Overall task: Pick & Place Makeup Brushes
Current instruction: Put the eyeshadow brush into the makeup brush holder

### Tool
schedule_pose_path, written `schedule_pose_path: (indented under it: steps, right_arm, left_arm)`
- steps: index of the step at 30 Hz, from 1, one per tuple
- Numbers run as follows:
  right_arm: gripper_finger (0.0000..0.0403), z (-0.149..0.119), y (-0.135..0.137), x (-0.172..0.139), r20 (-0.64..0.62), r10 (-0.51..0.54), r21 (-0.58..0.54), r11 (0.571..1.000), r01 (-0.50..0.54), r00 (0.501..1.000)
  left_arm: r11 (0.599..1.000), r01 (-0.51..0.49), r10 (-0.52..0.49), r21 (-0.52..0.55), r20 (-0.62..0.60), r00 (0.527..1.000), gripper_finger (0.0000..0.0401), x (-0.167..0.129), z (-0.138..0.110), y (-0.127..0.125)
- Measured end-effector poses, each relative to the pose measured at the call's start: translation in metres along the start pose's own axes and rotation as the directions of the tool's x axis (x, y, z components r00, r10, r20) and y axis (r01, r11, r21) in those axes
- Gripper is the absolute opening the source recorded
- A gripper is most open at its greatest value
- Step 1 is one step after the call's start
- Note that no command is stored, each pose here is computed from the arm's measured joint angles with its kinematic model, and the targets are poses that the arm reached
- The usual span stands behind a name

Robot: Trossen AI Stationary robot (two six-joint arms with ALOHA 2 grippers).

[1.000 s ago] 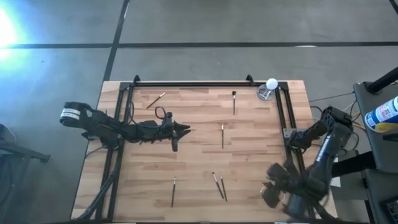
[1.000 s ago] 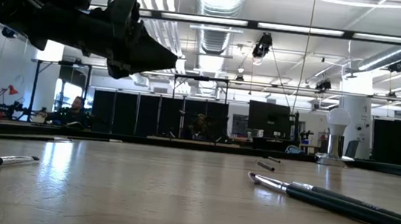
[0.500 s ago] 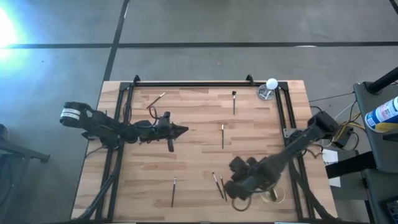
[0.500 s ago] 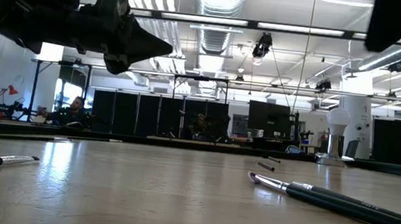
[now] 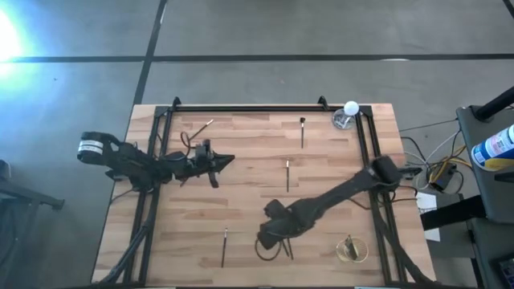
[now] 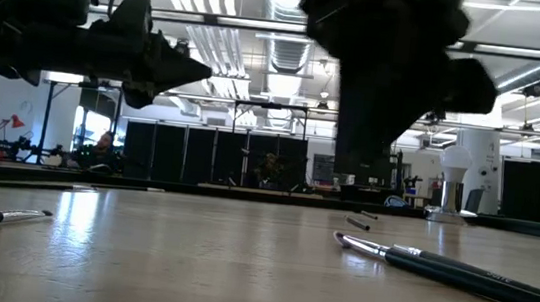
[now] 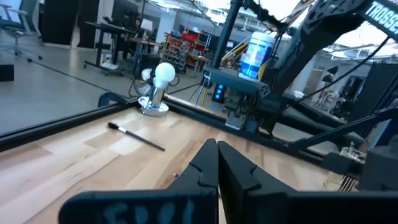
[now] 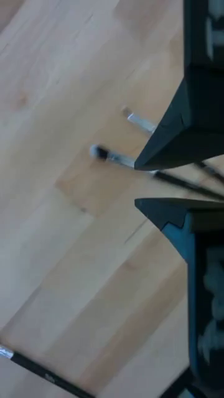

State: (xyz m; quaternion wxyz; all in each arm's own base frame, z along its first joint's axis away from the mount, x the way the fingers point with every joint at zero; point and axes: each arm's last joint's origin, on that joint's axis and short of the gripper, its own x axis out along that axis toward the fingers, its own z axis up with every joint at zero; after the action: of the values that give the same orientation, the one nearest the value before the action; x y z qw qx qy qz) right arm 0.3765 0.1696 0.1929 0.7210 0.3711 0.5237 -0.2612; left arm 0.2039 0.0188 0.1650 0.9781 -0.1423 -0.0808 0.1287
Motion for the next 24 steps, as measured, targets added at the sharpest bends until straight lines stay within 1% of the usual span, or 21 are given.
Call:
schedule_pose_path:
  steps: [2,6,13,21,24]
  right_arm:
    - [0.0094,0.007,0.004,0.007,-0.016,-0.015,0.007,1.000,0.015,1.000]
    - [0.0110,0.017,0.006,0.019,-0.035,-0.079,0.012,0.997,0.079,0.996]
    - [0.0118,0.025,0.002,0.037,-0.084,-0.251,0.011,0.967,0.253,0.964]
    - [0.0108,0.027,0.014,0.052,-0.119,-0.253,-0.019,0.967,0.252,0.960]
    - [0.0104,0.027,0.014,0.053,-0.124,-0.269,-0.024,0.963,0.268,0.955]
  left_arm:
    - [1.000,-0.009,0.009,0.001,0.002,1.000,0.0000,-0.001,0.000,0.002]
    - [1.000,-0.018,0.018,0.003,0.010,1.000,0.0000,-0.001,0.001,0.004]
    - [1.000,-0.024,0.024,0.018,0.008,1.000,0.0000,-0.002,0.001,0.005]
    - [1.000,-0.012,0.012,0.018,0.003,1.000,0.0000,-0.002,0.000,0.005]
    - [1.000,-0.009,0.009,0.018,0.004,1.000,0.0000,-0.002,0.001,0.005]
